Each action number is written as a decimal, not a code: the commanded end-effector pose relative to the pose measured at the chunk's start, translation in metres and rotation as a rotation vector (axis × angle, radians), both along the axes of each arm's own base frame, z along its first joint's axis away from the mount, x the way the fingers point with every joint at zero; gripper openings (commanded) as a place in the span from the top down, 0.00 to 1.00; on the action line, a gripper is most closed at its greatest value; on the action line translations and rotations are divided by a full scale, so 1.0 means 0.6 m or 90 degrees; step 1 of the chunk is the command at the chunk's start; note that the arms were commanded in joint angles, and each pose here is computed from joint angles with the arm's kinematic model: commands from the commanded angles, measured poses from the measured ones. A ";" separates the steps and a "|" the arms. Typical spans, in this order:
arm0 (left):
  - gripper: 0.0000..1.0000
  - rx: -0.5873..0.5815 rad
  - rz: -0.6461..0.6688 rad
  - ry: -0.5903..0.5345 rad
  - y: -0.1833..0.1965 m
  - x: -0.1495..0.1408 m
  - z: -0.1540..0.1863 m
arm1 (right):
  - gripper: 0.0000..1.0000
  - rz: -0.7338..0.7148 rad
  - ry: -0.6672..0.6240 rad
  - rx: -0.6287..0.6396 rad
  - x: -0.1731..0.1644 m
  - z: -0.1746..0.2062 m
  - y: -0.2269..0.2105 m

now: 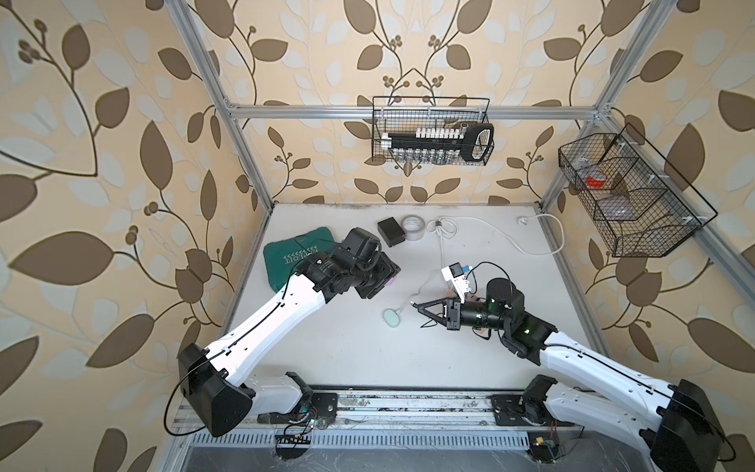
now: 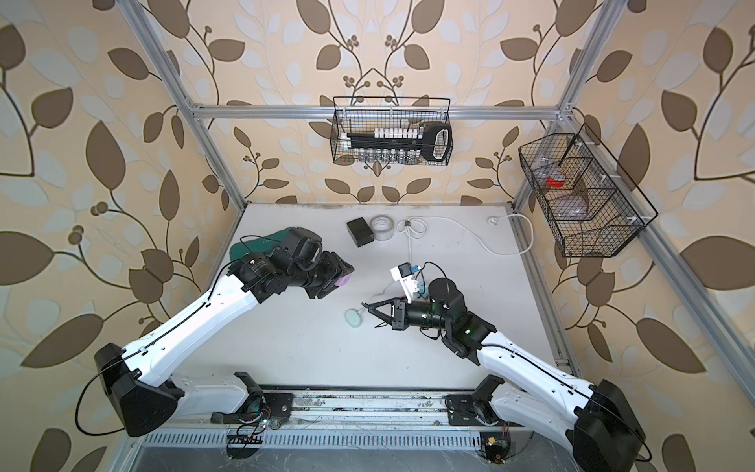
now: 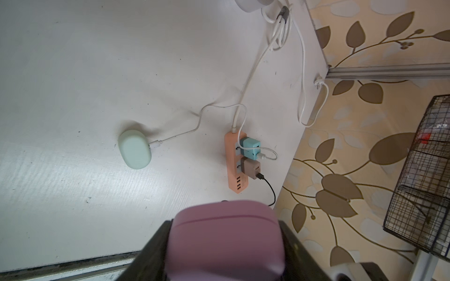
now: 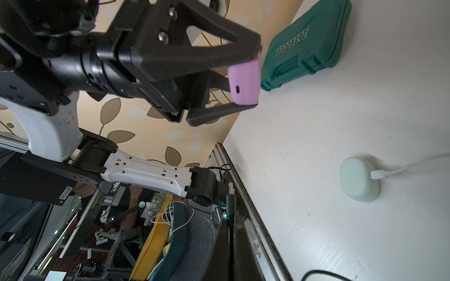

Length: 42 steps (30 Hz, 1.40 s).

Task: Charge the bluetooth headset
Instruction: Insert the charging cable into the bluetooth headset.

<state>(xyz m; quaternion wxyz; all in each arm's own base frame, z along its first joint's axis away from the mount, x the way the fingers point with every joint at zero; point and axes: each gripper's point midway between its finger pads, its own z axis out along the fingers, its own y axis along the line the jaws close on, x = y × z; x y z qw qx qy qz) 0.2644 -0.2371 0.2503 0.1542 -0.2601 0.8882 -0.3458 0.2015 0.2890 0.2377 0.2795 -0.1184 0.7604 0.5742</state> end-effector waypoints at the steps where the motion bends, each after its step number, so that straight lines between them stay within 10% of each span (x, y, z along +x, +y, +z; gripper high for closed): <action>1: 0.54 -0.010 0.007 -0.051 0.004 -0.001 0.021 | 0.98 -0.032 -0.056 0.041 0.026 0.054 0.008; 42: 0.56 -0.001 0.065 -0.063 0.034 -0.008 0.036 | 0.98 -0.124 -0.109 0.040 0.081 0.068 0.099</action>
